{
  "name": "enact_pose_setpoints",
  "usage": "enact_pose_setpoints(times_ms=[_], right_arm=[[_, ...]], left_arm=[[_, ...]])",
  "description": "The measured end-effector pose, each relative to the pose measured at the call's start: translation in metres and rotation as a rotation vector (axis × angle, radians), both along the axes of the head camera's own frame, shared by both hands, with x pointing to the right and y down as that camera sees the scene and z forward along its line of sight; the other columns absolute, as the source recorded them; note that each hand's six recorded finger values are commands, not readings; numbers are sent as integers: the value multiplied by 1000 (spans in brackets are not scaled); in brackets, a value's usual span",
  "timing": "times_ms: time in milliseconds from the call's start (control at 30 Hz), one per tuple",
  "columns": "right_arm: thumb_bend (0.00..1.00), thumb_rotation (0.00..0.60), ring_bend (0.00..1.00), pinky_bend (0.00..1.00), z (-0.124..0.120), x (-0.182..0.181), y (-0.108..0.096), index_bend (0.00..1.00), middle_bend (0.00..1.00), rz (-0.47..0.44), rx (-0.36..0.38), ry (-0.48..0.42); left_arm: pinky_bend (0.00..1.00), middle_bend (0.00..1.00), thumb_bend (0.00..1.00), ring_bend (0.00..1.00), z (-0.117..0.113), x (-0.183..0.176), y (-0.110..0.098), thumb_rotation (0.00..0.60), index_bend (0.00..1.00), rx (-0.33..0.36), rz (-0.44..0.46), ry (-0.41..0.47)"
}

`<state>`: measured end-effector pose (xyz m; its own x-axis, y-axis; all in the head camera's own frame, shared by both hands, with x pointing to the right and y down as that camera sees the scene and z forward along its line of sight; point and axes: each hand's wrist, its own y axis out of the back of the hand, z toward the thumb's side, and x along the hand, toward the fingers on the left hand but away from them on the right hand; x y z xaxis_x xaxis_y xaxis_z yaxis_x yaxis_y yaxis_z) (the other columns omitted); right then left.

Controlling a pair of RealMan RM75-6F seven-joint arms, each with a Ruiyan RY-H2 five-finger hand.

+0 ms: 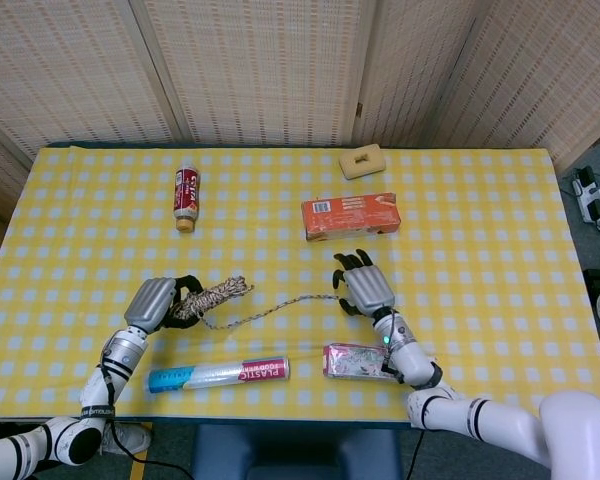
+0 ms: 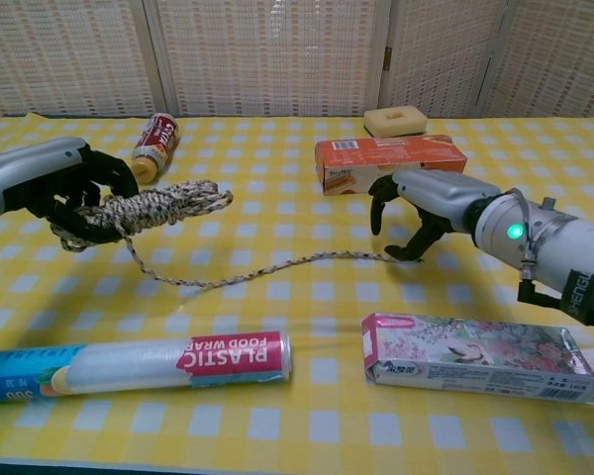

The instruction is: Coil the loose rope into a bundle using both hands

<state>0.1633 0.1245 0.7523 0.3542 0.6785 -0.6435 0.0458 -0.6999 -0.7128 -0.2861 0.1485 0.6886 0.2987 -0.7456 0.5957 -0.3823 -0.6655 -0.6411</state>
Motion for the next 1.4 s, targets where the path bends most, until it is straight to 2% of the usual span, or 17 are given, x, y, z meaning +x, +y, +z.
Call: enact_pose_setpoints(times_ms=[367,1400], right_arm=[[402,600,128,9,16,-10,2,511,162,-9,-23,27],[404,600,126,10,28,-20,-1,581,203,-12,-31,62]], left_arm=[[776,731,614,724,4,-2,1,600,764,-11,-5,-4],[775,732,614,723,9,-9,2,600,764,-17,-16,-10]])
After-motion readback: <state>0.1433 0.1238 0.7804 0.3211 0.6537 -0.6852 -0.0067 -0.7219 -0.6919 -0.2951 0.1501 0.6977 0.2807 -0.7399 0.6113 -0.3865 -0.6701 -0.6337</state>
